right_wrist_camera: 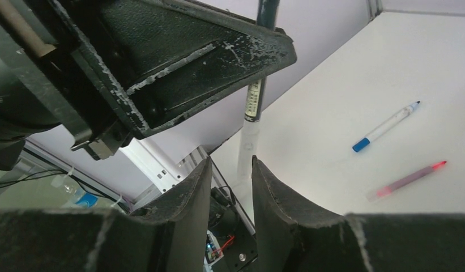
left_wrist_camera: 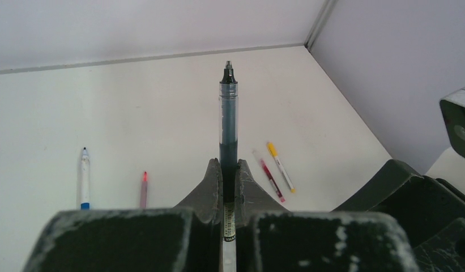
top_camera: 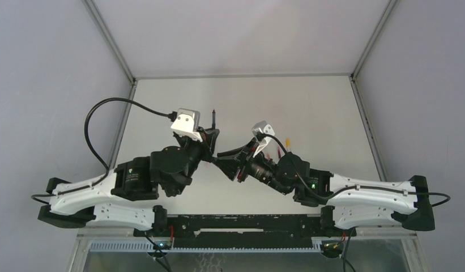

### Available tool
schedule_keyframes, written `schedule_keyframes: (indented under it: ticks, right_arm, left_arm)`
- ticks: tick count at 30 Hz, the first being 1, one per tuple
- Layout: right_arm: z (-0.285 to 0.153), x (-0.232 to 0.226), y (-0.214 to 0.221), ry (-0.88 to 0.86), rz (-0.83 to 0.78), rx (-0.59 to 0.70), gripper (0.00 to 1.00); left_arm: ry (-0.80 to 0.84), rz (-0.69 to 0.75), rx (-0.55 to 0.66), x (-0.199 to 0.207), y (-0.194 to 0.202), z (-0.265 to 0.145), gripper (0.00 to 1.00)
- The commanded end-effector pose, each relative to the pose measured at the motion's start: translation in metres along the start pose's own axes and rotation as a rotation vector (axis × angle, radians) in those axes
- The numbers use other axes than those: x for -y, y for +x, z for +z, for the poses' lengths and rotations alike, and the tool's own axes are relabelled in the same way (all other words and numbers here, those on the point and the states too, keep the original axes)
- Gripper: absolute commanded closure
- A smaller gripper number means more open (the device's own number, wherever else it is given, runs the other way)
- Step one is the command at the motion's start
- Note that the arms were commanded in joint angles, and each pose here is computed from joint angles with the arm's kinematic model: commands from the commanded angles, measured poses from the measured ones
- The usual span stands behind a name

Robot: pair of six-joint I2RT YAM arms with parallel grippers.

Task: Insert the pens into the pen caps
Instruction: Remove the pen cap from the pen.

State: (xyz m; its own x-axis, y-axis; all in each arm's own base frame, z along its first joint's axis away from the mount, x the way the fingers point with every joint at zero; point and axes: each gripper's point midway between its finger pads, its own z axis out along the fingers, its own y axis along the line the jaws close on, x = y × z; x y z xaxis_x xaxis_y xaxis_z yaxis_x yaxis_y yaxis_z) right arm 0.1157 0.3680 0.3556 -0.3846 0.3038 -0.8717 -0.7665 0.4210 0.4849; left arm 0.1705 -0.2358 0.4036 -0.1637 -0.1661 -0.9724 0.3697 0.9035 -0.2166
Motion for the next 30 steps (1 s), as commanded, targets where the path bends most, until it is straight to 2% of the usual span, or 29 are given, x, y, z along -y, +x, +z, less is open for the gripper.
schedule_keyframes:
  ticks: [1,9,18,30]
  right_arm:
    - [0.003,-0.008,-0.03,-0.032,0.02,0.071,0.61]
    - [0.005,-0.006,-0.031,-0.068,0.017,0.052,0.65]
    - [0.002,-0.019,-0.026,-0.16,-0.042,0.019,0.62]
    - [-0.005,-0.025,-0.028,-0.199,-0.07,0.013,0.62]
  left_arm:
    - [0.001,-0.068,0.048,-0.006,-0.025,-0.008,1.0]
    - [0.028,-0.093,0.051,-0.005,-0.026,-0.01,1.0]
    - [0.122,-0.124,0.056,0.003,-0.023,-0.015,1.0]
    - [0.254,-0.137,0.056,0.021,-0.017,-0.021,1.0]
